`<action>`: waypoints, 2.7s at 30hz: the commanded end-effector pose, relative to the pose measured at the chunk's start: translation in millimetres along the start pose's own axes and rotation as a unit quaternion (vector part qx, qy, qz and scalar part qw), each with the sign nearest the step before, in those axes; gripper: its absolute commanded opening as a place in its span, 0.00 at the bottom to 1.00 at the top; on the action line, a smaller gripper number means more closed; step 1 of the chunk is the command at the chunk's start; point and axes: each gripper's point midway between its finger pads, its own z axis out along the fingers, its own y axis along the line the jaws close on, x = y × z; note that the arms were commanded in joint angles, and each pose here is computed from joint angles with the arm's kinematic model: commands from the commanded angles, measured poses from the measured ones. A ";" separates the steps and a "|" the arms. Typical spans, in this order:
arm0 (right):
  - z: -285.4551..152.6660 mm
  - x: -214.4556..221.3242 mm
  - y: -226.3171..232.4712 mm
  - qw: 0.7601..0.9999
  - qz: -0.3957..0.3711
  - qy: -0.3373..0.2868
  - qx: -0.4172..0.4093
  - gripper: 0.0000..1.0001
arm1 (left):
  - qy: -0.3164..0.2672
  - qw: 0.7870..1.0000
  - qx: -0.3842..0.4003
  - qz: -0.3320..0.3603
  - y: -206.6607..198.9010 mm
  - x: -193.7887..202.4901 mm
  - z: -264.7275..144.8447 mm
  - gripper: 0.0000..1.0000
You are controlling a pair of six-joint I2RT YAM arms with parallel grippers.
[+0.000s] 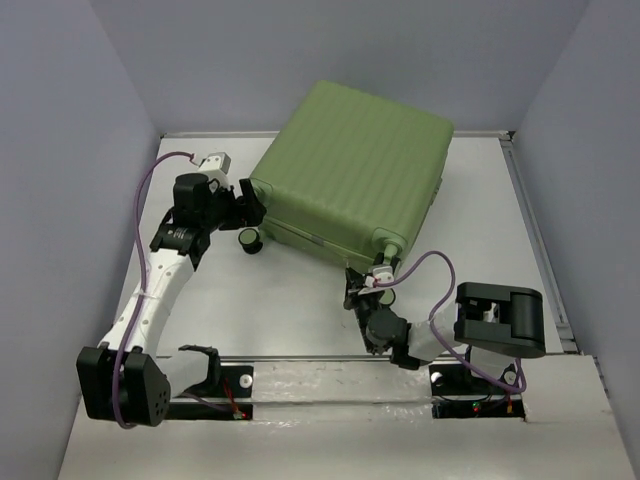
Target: Pack the luggage
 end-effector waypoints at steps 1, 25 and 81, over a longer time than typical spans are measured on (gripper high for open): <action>-5.1 -52.7 12.4 0.983 0.167 -0.071 -0.025 0.07 | -0.031 0.999 0.038 0.019 -16.1 -27.1 1.4 0.92; 50.4 -58.2 188.9 0.931 0.066 0.123 -0.338 0.07 | 0.001 0.955 0.281 -0.092 -131.0 86.7 -75.0 0.06; 199.0 -140.4 -36.7 0.891 0.153 0.335 -0.266 1.00 | 0.004 0.900 0.425 -0.096 -241.2 123.4 -131.5 0.06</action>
